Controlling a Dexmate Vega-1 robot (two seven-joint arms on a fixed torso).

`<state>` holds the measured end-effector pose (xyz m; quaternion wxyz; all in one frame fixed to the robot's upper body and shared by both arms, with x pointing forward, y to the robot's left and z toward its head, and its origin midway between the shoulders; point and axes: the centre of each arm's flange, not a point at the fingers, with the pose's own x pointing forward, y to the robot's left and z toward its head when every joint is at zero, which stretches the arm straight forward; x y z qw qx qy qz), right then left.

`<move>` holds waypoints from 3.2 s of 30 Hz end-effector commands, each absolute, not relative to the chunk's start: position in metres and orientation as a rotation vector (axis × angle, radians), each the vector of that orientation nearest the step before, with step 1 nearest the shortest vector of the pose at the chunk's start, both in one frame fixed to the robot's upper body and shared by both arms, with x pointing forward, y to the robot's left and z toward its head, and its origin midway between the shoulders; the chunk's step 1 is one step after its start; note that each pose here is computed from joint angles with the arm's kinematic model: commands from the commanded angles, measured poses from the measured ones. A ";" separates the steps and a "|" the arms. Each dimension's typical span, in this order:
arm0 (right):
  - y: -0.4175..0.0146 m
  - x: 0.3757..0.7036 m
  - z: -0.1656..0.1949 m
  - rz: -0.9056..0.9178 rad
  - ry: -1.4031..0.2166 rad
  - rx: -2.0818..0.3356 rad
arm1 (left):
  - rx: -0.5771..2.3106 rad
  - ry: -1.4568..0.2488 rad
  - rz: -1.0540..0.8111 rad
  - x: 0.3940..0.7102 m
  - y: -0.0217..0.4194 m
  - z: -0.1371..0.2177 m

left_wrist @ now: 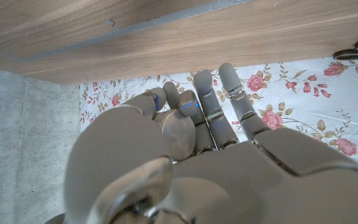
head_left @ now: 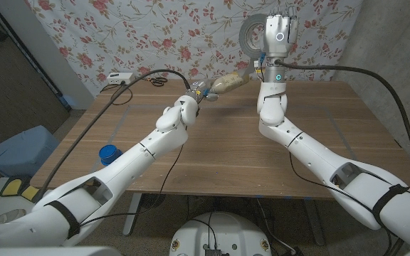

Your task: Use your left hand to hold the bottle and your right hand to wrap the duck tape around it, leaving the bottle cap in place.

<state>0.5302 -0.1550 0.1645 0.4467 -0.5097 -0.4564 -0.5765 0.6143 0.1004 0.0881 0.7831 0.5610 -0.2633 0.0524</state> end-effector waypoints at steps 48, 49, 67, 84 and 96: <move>-0.201 0.546 0.099 -1.445 -1.102 -0.978 | 0.077 -0.101 -0.449 0.656 0.131 0.081; -0.202 0.546 0.099 -1.444 -1.100 -0.976 | 0.064 -0.098 -0.456 0.657 0.132 0.081; -0.208 0.559 0.081 -1.389 -1.038 -0.886 | -0.075 -0.023 -0.699 0.668 0.121 0.083; -0.216 0.581 0.066 -1.329 -0.964 -0.768 | -0.263 0.038 -1.048 0.649 0.072 0.083; -0.227 0.587 0.063 -1.341 -0.915 -0.742 | -0.284 0.069 -1.120 0.632 0.058 0.076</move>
